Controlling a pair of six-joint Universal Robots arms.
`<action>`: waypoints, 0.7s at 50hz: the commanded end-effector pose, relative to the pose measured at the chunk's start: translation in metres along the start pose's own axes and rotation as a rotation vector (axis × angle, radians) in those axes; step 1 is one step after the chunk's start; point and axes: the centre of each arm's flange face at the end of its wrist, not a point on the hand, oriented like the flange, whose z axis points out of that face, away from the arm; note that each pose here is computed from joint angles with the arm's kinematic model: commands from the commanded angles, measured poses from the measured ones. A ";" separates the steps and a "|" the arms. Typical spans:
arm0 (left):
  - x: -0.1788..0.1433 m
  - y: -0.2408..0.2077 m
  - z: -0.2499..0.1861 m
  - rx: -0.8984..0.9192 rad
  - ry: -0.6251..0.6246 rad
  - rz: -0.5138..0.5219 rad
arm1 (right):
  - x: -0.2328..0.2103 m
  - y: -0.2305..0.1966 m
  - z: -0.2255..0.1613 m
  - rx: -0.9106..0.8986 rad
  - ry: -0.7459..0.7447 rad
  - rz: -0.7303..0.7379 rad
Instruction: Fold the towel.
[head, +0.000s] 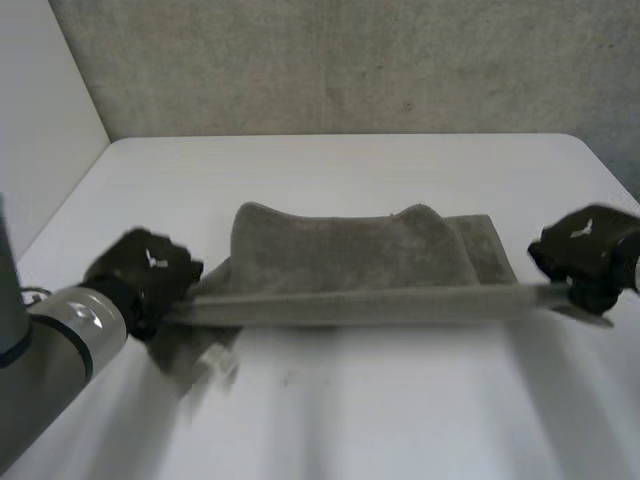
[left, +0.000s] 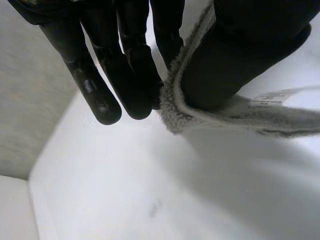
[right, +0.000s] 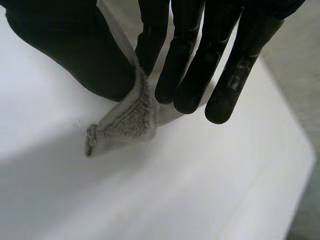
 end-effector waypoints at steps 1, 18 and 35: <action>0.019 0.035 0.049 -0.143 0.085 0.054 | -0.021 0.023 0.044 -0.108 -0.146 -0.034; -0.151 -0.153 0.113 0.740 -0.751 -0.002 | 0.133 -0.150 0.057 0.705 0.930 -0.120; -0.103 -0.059 0.125 0.532 -0.590 -0.055 | 0.055 -0.087 0.082 0.611 0.598 -0.028</action>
